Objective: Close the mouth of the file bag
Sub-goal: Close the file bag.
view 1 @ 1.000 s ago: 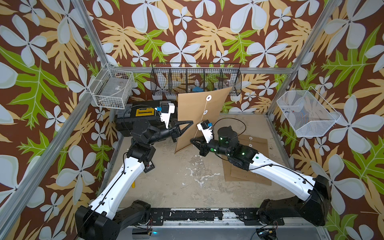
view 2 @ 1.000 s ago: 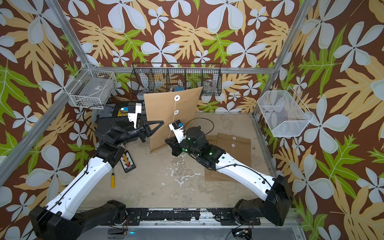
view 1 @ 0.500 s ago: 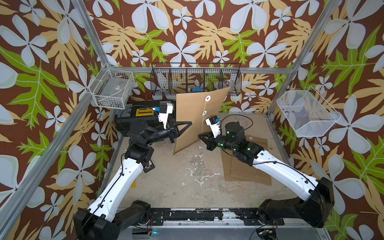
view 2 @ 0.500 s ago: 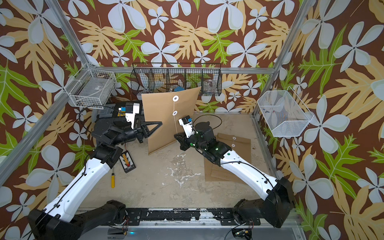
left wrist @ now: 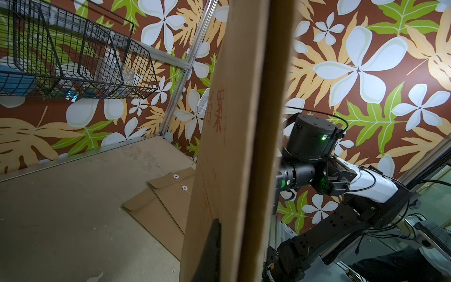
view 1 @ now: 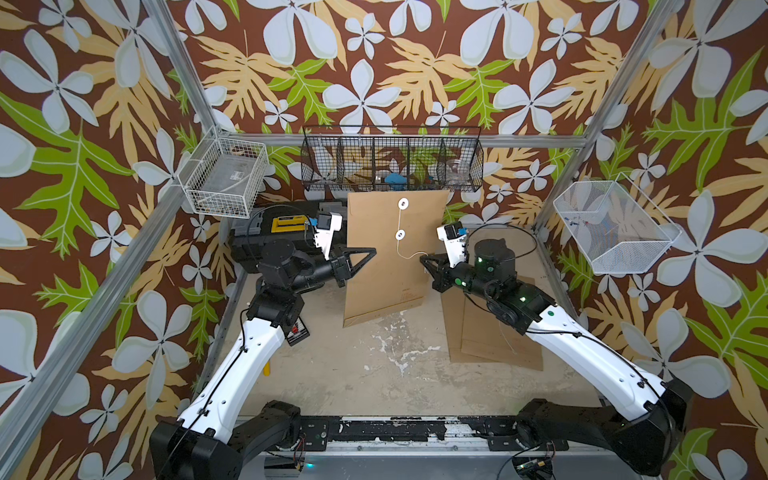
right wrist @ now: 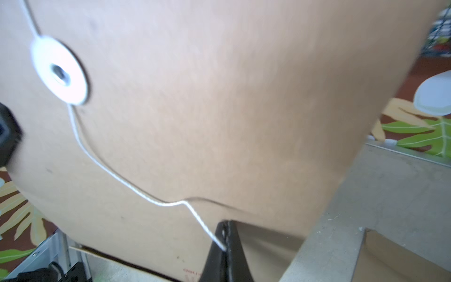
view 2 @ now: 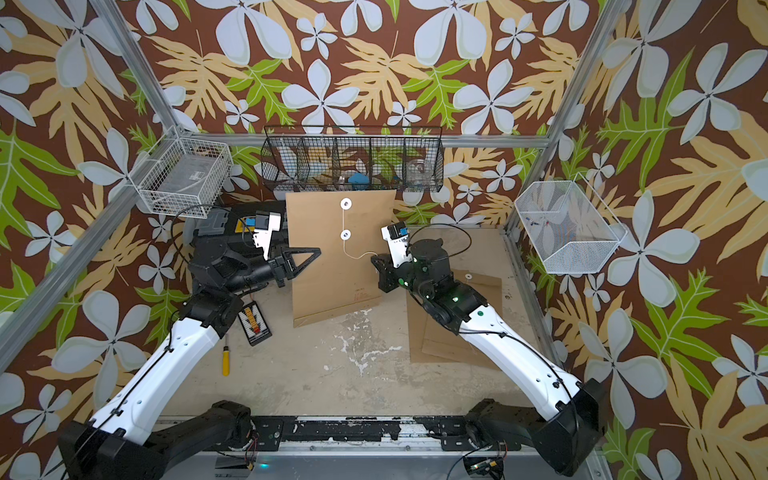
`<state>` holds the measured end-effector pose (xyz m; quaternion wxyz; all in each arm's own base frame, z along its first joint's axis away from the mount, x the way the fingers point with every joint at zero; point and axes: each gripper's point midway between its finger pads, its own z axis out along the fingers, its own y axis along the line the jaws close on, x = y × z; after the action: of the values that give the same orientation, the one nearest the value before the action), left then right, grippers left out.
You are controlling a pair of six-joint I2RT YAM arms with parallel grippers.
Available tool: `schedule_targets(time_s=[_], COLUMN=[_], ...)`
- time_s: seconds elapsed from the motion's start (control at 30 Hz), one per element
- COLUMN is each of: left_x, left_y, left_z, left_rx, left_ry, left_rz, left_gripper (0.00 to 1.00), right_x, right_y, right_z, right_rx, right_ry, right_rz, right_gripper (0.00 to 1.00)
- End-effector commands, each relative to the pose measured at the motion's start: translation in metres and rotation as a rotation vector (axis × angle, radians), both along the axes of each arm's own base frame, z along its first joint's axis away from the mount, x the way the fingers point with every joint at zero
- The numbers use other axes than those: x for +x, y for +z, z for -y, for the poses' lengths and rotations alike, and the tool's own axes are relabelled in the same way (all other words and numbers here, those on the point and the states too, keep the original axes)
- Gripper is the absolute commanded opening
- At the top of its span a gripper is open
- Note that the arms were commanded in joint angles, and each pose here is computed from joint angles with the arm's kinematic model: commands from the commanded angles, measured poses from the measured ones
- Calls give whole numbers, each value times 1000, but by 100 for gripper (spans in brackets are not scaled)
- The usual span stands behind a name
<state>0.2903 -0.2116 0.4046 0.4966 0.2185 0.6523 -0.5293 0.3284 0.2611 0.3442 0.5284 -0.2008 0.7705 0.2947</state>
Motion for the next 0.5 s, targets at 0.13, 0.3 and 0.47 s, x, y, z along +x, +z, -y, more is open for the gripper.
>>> schedule_targets(time_s=[0.13, 0.3, 0.47], left_x=[11, 11, 10], left_y=[-22, -33, -36], left_z=[-6, -5, -5], left_rx=[4, -1, -17], left_ry=[38, 34, 28], left_rz=[-111, -157, -182], left_gripper=[0, 0, 0], right_x=[15, 17, 25], right_y=[25, 31, 32], right_z=[18, 12, 16], right_rx=[-110, -193, -253], right_ry=[-163, -212, -274], right_rz=[120, 180, 220], right_gripper=[0, 0, 0])
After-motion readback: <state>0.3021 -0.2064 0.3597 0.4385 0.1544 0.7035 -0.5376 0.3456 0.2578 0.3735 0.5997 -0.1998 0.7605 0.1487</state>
